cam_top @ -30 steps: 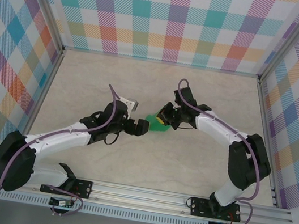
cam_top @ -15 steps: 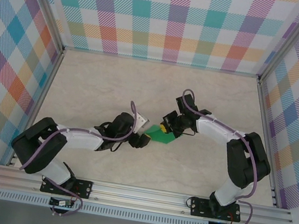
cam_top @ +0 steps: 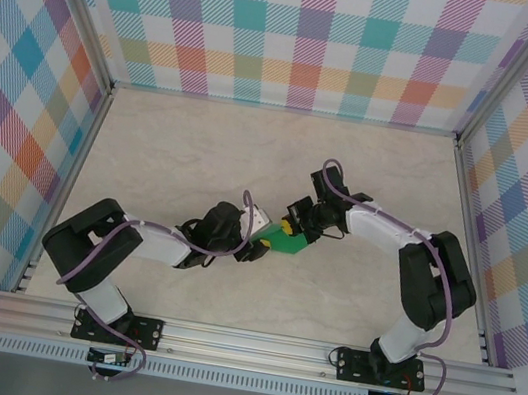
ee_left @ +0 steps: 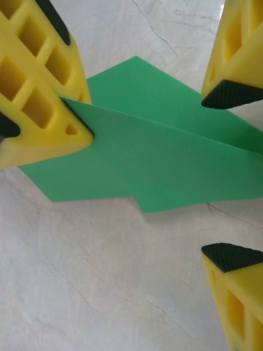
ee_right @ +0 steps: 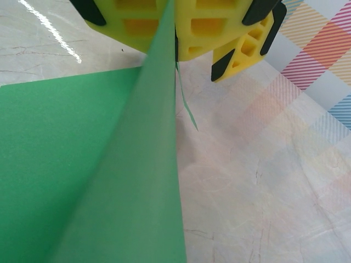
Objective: Fold a paper plane with a square sheet of paper (pick it up from the middle)
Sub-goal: Fourth fold the wing at the center of the table.
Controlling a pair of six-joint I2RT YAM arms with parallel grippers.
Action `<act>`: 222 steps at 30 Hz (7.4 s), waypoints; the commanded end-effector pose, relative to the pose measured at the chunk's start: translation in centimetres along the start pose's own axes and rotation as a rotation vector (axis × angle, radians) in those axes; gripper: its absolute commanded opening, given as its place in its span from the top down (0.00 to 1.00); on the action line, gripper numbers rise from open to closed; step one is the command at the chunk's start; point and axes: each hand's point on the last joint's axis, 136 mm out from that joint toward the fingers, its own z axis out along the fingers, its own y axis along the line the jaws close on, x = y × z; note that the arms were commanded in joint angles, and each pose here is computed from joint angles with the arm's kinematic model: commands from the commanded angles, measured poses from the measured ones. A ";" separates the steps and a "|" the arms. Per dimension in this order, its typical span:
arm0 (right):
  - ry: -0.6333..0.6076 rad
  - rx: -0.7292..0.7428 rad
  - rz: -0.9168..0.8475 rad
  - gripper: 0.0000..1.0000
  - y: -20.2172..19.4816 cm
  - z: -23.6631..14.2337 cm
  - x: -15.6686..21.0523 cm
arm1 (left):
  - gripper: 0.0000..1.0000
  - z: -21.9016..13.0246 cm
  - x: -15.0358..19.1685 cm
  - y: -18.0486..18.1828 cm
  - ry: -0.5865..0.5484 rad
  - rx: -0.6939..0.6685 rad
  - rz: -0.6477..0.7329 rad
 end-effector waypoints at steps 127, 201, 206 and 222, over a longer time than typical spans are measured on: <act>-0.039 0.012 -0.614 0.50 -6.3 1.3 -3.5 | 0.99 4.7 1.4 -4.4 0.393 0.276 -0.779; -0.010 0.616 -0.302 0.50 -15.7 3.0 -6.5 | 0.99 4.2 0.3 -4.3 0.386 0.220 -0.879; -0.016 0.639 -0.300 0.50 -15.9 2.9 -6.6 | 0.99 4.3 0.7 -4.3 0.399 0.213 -0.876; 0.010 0.662 -0.323 0.53 -16.3 3.6 -6.6 | 0.99 4.3 -0.1 -4.4 0.387 0.228 -0.875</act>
